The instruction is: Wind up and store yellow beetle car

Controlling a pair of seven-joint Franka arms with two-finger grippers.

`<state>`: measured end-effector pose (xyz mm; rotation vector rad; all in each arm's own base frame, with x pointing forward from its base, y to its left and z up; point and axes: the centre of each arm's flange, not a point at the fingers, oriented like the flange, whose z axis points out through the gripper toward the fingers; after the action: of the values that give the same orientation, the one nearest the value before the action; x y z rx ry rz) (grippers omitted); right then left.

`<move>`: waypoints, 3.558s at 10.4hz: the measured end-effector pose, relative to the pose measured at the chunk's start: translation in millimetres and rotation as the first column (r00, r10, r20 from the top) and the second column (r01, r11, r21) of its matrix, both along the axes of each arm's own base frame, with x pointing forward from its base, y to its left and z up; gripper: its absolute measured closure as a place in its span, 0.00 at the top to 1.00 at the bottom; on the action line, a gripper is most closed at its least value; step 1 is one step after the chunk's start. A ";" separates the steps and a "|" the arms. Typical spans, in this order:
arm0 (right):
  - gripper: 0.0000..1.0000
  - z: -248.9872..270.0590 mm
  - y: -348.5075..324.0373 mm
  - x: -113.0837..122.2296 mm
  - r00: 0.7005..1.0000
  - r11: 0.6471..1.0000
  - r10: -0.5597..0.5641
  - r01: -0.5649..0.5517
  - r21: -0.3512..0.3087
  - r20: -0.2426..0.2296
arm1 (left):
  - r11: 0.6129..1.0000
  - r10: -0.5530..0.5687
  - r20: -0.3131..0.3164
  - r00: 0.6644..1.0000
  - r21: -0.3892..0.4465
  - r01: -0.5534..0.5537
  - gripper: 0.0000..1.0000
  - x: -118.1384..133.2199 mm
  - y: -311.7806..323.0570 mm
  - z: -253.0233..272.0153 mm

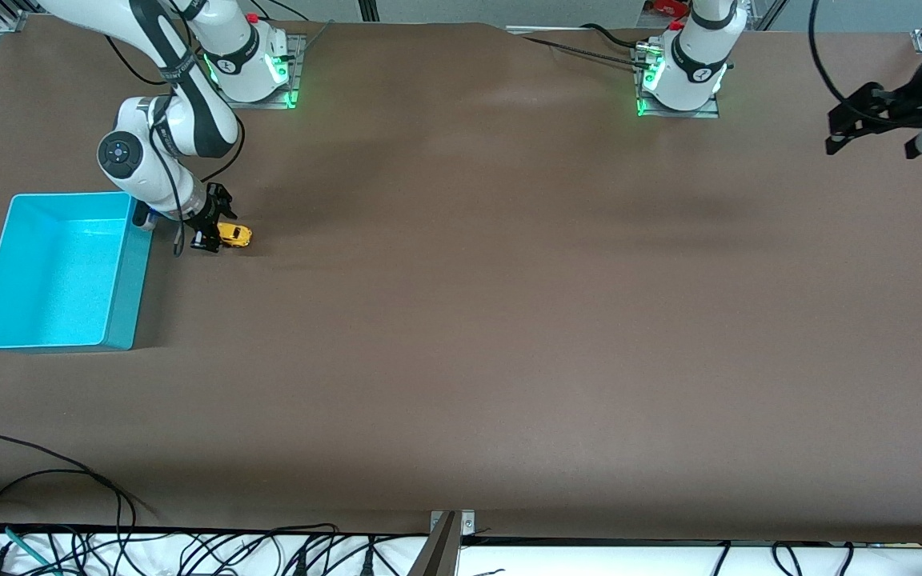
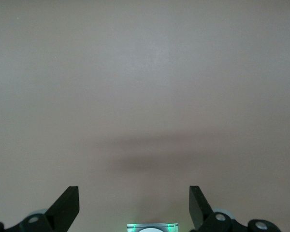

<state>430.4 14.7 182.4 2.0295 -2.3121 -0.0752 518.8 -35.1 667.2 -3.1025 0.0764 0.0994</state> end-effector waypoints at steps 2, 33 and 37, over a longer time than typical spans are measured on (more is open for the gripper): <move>0.46 -0.1 0.0 0.4 1.000 1.000 -0.005 0.005 0.000 0.003 | 1.000 0.015 -0.002 1.000 -0.005 -0.015 1.00 0.6 2.7 -0.7; 1.00 194.7 -238.9 131.4 0.946 0.964 0.260 -0.242 0.107 -0.195 | 0.998 0.062 -0.013 0.998 -0.028 -0.062 1.00 6.0 25.2 -6.3; 1.00 327.9 -192.2 142.4 0.760 0.758 0.646 -0.629 0.171 -0.071 | 0.998 0.062 -0.013 0.998 -0.028 -0.063 1.00 6.1 25.4 -6.1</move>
<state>572.8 -177.5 510.3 2.6750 -1.4528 -0.3204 524.9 -9.7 661.1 -3.1332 -0.0191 0.1200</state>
